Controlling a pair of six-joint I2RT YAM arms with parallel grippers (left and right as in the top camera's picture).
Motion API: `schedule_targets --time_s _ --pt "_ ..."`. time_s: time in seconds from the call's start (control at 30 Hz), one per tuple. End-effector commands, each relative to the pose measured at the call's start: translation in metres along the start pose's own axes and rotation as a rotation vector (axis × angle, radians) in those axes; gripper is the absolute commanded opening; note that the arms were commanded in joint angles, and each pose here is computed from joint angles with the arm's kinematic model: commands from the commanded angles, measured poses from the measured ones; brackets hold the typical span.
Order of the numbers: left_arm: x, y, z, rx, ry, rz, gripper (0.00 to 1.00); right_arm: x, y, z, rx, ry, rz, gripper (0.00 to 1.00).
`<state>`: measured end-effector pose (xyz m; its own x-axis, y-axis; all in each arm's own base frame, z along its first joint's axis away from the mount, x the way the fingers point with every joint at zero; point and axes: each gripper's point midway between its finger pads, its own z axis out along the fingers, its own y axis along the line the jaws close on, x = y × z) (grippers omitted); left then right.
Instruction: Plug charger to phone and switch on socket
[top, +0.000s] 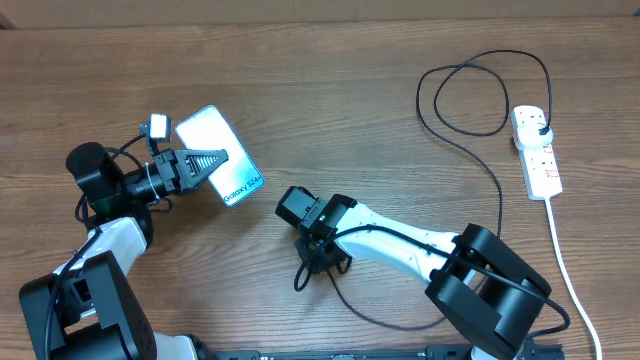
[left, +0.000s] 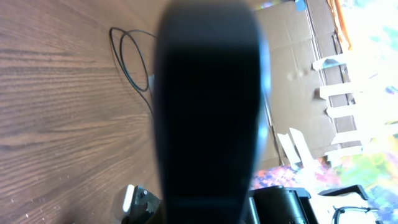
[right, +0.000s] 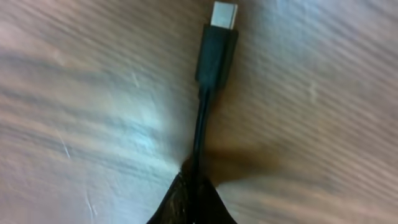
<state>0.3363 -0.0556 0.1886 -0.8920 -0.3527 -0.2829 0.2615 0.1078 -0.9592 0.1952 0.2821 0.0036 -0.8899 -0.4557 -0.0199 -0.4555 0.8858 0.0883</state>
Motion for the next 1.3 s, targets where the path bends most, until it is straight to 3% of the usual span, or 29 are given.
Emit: schedule_targets --time_s 0.0,0.23,0.37,0.53,0.97,1.27 --pt "0.002 -0.006 0.004 0.017 0.033 0.012 0.04 -0.012 0.019 -0.055 -0.102 -0.105 -0.016 0.04" --pt "0.021 -0.012 0.032 0.047 0.130 0.014 0.04 0.009 0.060 -0.149 -0.413 -0.226 -0.112 0.04" --pt "0.037 -0.019 0.054 0.073 0.210 0.034 0.04 0.022 0.057 -0.175 -0.441 -0.266 -0.139 0.04" --pt "0.045 -0.026 0.065 0.091 0.248 0.089 0.04 0.029 0.054 -0.178 -0.436 -0.254 -0.136 0.04" --pt "0.044 -0.026 0.065 0.063 0.256 -0.133 0.04 0.024 0.057 -0.171 -0.445 -0.267 -0.135 0.04" --pt "0.044 -0.026 0.065 0.060 0.256 -0.157 0.04 0.016 0.049 -0.156 -0.387 -0.253 -0.113 0.04"
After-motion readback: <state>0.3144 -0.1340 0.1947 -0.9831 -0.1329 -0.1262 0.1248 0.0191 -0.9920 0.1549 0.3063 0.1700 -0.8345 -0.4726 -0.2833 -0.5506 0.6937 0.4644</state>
